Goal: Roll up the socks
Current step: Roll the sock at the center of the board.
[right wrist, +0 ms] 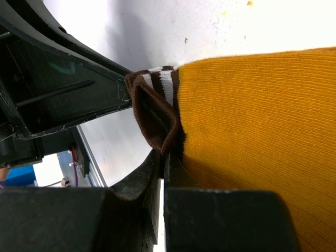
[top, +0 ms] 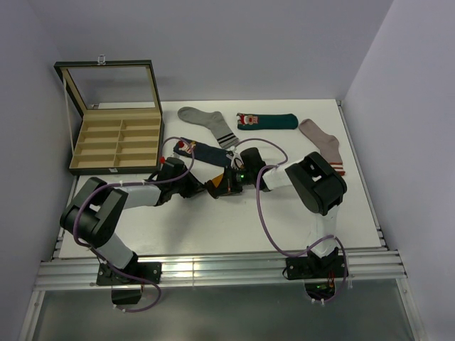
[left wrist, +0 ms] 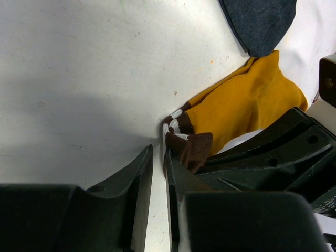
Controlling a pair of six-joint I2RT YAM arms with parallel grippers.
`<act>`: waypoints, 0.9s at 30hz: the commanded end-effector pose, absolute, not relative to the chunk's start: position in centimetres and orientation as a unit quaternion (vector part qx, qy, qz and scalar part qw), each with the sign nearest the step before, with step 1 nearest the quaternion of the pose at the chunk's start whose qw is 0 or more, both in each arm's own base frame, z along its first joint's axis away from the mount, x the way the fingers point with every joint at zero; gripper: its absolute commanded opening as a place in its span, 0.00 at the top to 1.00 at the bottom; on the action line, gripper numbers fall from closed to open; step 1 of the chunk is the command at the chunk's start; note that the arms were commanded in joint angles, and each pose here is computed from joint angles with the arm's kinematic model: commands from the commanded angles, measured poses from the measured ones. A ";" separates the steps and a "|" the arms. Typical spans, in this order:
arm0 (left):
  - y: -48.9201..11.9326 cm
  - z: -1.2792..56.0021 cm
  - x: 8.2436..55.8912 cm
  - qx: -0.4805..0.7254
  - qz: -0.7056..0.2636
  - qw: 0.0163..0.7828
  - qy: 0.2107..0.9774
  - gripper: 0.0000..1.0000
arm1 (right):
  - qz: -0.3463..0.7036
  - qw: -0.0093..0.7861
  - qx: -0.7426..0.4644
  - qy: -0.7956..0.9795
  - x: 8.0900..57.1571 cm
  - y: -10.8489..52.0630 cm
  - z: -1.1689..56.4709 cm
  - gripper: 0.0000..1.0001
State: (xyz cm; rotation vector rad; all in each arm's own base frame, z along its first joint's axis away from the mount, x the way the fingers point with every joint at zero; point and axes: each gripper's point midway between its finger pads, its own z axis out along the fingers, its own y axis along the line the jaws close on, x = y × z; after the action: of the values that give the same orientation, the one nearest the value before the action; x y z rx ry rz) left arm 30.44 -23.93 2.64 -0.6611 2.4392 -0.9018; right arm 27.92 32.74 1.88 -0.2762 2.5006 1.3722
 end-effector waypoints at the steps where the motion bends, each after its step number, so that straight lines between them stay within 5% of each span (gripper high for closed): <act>1: -24.8 4.5 31.1 -0.222 -0.356 0.247 0.873 0.78 | 0.453 0.137 -0.079 0.877 28.5 31.9 0.2 1.00; 27: -25.1 5.2 31.0 -0.213 -0.378 0.258 0.863 0.68 | 0.457 0.133 -0.077 0.876 28.7 32.1 0.5 0.99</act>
State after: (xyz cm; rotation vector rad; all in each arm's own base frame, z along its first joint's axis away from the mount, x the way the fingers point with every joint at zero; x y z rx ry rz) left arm 30.41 -24.30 3.02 -0.6361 2.4128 -0.9507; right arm 27.96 32.71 1.83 -0.2578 2.5071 1.3992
